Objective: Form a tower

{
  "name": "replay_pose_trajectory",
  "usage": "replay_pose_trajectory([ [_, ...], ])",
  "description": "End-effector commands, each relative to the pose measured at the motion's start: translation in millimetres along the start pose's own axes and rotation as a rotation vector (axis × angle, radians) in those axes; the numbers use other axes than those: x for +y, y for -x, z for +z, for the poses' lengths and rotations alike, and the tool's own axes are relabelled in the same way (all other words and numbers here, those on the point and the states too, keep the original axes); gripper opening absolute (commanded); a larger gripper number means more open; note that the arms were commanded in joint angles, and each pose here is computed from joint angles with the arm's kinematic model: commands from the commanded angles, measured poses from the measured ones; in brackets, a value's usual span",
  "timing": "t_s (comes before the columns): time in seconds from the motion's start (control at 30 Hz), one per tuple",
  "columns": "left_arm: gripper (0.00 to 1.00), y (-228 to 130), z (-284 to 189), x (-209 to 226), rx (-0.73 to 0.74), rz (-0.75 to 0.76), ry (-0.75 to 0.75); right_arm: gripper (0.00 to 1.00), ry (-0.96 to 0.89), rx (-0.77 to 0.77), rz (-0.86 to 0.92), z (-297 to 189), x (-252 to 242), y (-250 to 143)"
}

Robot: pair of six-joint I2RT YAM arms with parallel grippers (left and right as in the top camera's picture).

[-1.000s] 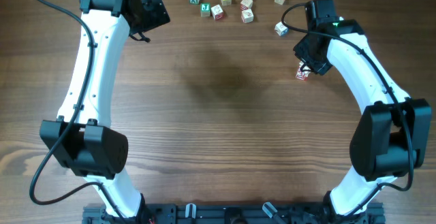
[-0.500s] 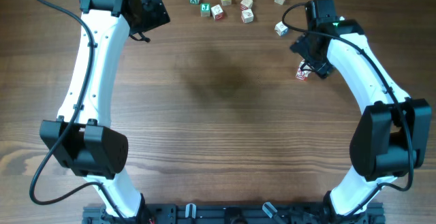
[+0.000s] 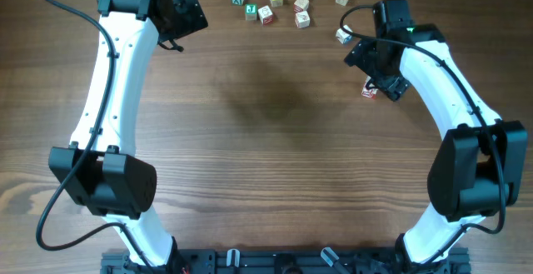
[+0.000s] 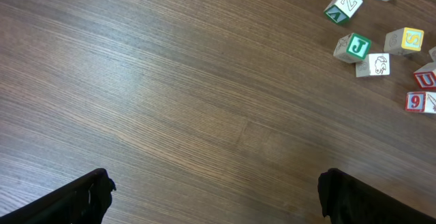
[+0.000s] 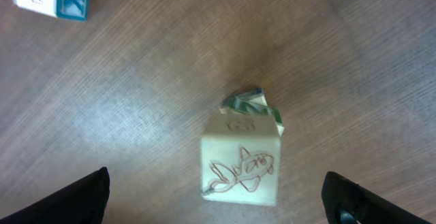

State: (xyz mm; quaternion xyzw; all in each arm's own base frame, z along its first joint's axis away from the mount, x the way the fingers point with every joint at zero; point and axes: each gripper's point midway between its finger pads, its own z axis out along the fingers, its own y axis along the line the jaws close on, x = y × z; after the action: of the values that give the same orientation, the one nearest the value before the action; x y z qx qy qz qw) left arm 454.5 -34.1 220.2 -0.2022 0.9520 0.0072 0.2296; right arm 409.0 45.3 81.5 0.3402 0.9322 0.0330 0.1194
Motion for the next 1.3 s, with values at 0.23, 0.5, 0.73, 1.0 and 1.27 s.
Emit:
replay_pose_trajectory([
  [0.23, 1.00, 2, -10, 1, -0.018, -0.008, -0.015, 1.00, -0.048, 0.048, 0.256, 0, -17, -7],
  [0.5, 1.00, 2, -10, 1, -0.018, -0.008, -0.015, 1.00, 0.000, 0.087, 0.219, 27, -9, 0],
  [0.73, 1.00, 2, -10, 1, -0.018, -0.008, -0.015, 1.00, -0.031, 0.110, 0.168, 48, -13, -3],
  [1.0, 1.00, 2, -10, 1, -0.018, -0.008, -0.015, 0.99, -0.005, 0.085, 0.110, 56, -6, 4],
  [1.27, 1.00, 2, -10, 1, -0.018, -0.008, -0.015, 0.88, -0.014, 0.105, 0.095, 62, -7, -1],
])
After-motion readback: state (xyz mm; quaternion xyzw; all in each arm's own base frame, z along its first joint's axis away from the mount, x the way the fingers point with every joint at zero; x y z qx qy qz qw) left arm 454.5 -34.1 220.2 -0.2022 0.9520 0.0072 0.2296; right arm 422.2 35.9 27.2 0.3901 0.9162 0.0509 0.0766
